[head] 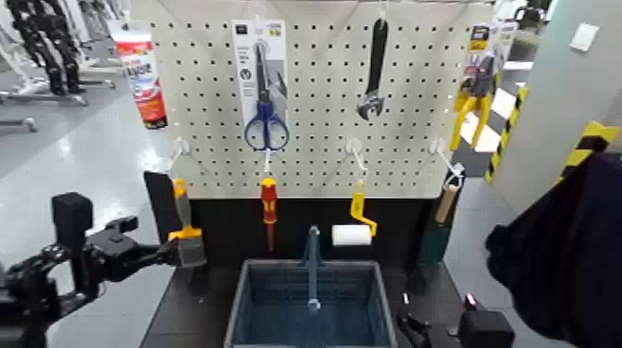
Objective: Put the yellow paint brush into the crate.
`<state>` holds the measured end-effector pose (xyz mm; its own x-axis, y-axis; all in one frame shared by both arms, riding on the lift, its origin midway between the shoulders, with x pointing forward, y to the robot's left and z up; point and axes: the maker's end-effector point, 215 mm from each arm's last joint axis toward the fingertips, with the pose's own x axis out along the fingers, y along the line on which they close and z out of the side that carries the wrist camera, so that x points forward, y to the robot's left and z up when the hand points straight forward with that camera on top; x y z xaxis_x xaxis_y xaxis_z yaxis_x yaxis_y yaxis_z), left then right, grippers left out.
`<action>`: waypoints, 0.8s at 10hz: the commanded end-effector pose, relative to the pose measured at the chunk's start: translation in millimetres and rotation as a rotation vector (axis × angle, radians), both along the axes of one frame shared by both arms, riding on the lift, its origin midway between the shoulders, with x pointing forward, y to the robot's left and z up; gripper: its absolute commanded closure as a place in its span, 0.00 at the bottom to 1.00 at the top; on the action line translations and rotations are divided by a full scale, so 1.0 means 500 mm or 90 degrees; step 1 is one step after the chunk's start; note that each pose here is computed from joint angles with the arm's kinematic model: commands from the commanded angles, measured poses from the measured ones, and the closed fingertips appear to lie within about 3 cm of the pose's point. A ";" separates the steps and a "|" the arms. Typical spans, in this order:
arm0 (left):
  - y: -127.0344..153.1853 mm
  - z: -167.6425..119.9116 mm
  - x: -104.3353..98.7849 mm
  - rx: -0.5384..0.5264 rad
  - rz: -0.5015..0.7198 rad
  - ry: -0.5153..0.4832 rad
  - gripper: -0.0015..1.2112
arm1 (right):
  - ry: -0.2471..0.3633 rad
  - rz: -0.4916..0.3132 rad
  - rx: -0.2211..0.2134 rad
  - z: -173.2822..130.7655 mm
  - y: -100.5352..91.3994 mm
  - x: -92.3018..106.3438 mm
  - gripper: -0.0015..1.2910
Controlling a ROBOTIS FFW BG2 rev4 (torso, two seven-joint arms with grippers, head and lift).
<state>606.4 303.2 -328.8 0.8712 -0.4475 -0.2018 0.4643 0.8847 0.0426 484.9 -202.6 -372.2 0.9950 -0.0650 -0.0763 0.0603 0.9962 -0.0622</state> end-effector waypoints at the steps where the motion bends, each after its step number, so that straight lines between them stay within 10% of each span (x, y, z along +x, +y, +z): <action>1: -0.037 0.003 0.044 -0.012 -0.046 0.003 0.08 | 0.001 0.007 0.003 -0.002 0.014 0.002 0.11; 8: -0.069 0.028 0.080 -0.023 -0.143 0.032 0.09 | 0.005 0.015 0.011 -0.007 0.028 0.007 0.11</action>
